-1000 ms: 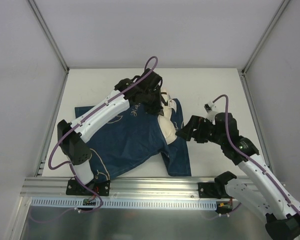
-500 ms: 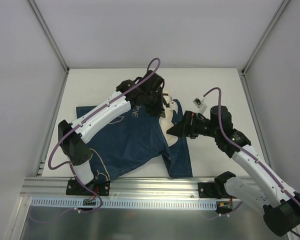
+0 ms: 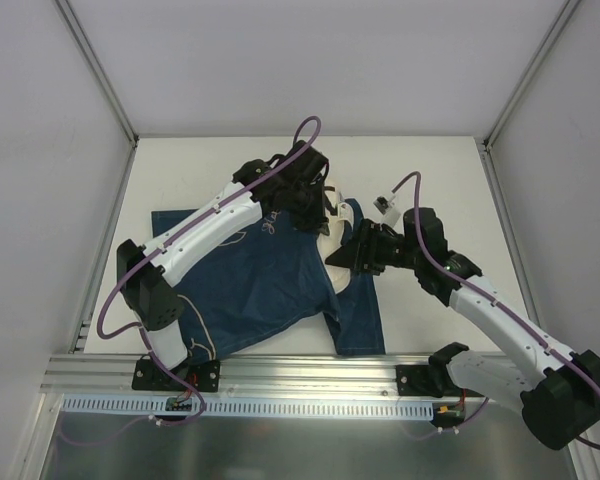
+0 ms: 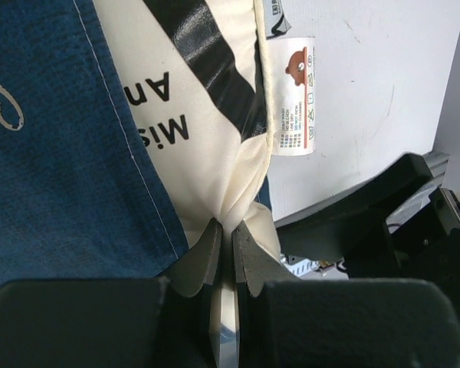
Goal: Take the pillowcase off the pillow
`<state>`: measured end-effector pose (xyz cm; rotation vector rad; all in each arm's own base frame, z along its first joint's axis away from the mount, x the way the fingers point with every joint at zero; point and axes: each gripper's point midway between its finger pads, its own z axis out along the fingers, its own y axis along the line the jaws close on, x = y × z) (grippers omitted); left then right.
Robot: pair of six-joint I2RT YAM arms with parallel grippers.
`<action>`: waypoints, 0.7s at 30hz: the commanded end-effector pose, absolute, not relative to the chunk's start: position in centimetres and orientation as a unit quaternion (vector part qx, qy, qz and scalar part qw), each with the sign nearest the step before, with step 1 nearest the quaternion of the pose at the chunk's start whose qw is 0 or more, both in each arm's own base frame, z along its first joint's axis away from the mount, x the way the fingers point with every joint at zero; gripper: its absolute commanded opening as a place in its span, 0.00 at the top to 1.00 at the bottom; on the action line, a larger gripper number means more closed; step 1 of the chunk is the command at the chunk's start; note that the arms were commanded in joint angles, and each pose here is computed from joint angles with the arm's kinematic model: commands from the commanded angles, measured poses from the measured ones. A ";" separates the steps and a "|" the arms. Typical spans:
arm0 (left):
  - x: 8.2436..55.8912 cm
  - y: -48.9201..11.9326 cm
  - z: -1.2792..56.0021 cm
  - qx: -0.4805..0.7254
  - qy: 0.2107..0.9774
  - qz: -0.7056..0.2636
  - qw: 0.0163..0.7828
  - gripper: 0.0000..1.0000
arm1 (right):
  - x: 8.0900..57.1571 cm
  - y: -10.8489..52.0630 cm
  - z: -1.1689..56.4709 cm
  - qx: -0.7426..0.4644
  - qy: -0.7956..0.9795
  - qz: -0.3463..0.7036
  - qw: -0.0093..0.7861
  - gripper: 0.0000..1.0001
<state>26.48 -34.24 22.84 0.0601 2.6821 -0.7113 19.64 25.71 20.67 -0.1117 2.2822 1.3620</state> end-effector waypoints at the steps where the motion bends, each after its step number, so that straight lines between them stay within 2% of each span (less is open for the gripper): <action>1: 25.7 -36.7 26.5 0.042 0.923 -0.324 0.203 1.00 | 20.9 26.1 20.8 -0.032 0.826 0.497 0.266 0.22; 2: 25.7 -36.6 26.6 0.043 0.923 -0.324 0.204 1.00 | 21.0 25.8 20.2 -0.027 0.832 0.486 0.265 0.09; 5: 25.6 -36.4 26.9 0.043 0.922 -0.324 0.208 1.00 | 21.3 24.7 18.7 -0.013 0.851 0.447 0.274 0.01; 15: 25.3 -36.0 27.3 0.044 0.920 -0.326 0.212 1.00 | 22.2 23.8 17.9 0.007 0.859 0.433 0.273 0.04; 21: 25.4 -36.2 27.2 0.044 0.920 -0.327 0.210 1.00 | 22.1 26.1 19.0 -0.002 0.838 0.488 0.247 0.01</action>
